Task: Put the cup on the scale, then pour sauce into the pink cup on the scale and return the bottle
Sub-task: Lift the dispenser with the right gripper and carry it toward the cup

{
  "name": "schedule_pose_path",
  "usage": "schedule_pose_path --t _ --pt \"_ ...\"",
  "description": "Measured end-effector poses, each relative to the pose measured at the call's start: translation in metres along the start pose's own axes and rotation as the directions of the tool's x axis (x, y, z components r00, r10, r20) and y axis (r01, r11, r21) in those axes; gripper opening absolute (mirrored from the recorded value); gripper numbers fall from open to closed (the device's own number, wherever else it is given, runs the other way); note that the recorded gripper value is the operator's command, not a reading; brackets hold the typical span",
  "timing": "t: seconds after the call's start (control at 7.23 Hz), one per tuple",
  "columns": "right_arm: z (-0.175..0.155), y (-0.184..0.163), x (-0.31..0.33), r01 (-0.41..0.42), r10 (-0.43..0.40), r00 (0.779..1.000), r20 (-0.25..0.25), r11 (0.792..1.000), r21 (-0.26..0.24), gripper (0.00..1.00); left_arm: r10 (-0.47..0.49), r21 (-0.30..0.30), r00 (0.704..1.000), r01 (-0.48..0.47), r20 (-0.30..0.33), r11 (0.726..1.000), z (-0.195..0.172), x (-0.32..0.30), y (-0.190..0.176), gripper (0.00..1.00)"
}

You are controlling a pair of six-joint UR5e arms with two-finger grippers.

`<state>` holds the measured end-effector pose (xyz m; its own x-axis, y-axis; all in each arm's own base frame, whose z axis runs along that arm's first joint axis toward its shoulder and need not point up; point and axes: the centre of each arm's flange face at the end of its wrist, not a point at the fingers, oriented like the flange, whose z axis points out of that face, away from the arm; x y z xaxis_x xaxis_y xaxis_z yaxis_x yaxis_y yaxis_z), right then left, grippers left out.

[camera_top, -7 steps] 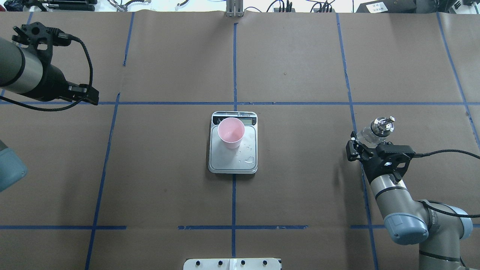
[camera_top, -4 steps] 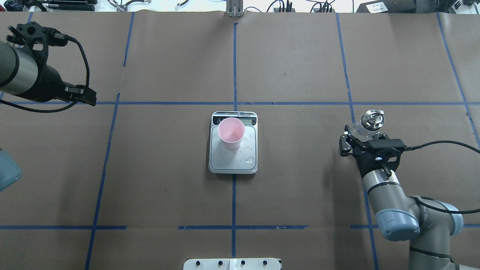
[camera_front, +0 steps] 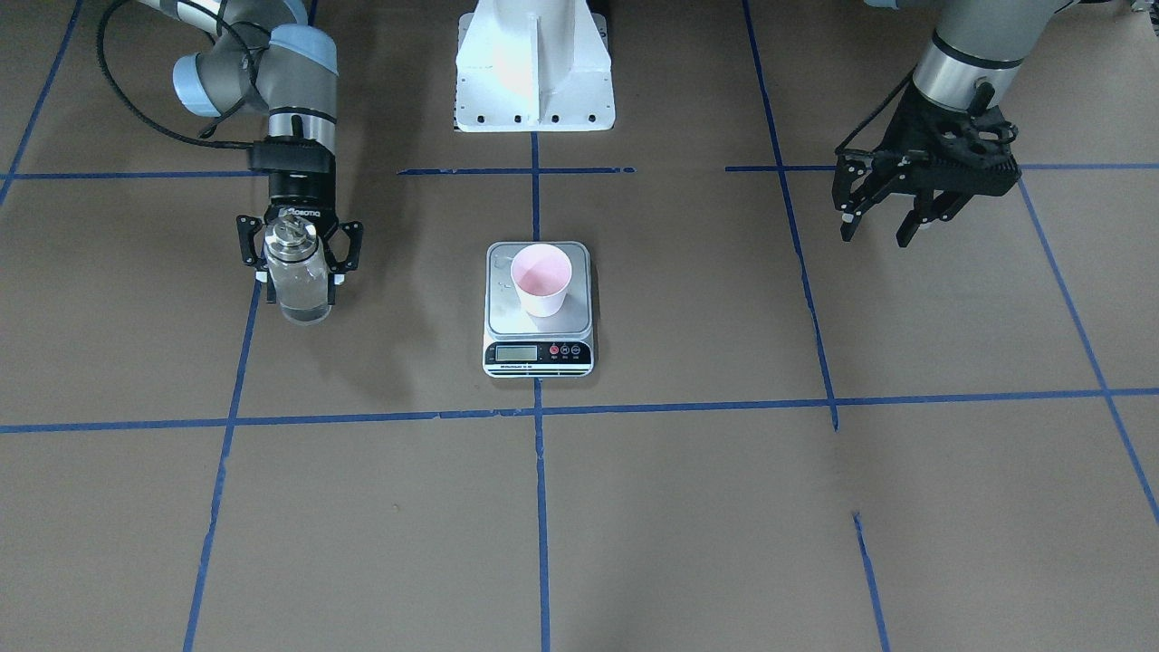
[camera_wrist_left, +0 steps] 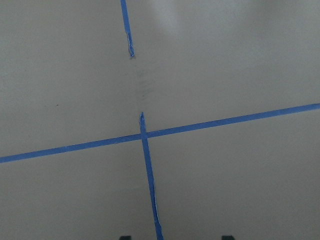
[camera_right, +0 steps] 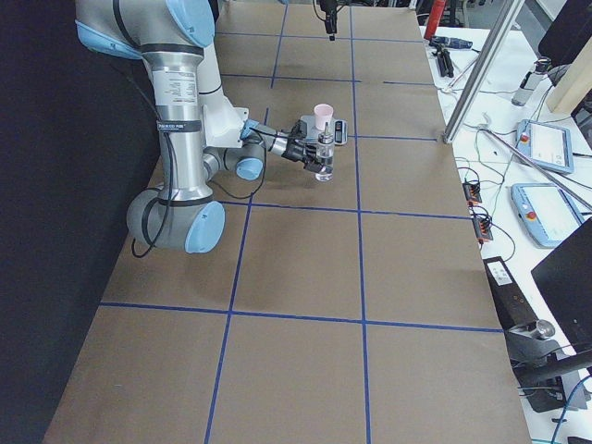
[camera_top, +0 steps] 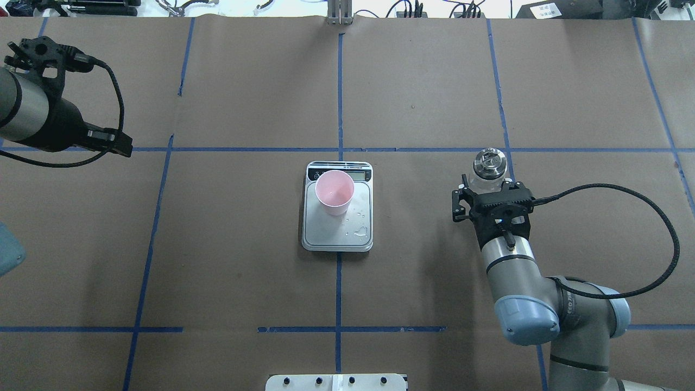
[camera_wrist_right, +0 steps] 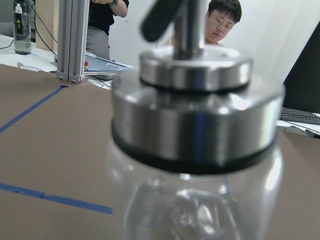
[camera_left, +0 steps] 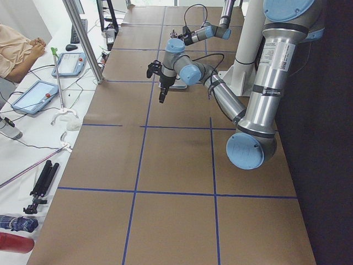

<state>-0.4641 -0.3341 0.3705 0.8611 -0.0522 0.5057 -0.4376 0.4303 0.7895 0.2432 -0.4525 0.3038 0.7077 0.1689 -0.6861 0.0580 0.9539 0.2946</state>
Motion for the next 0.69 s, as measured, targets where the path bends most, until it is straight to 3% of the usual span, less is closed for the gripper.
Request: schedule_pose_path --t 0.28,0.69 --pt "-0.019 -0.049 -0.052 0.022 -0.021 1.0 0.016 0.997 -0.074 0.0 -0.003 -0.004 1.0 0.003 0.007 1.0 0.002 -0.004 0.002 0.63" --pt "-0.024 -0.059 -0.068 0.068 -0.066 0.998 0.018 0.993 -0.099 0.0 -0.006 0.0 1.0 0.006 0.011 1.0 0.001 -0.006 0.002 0.63"
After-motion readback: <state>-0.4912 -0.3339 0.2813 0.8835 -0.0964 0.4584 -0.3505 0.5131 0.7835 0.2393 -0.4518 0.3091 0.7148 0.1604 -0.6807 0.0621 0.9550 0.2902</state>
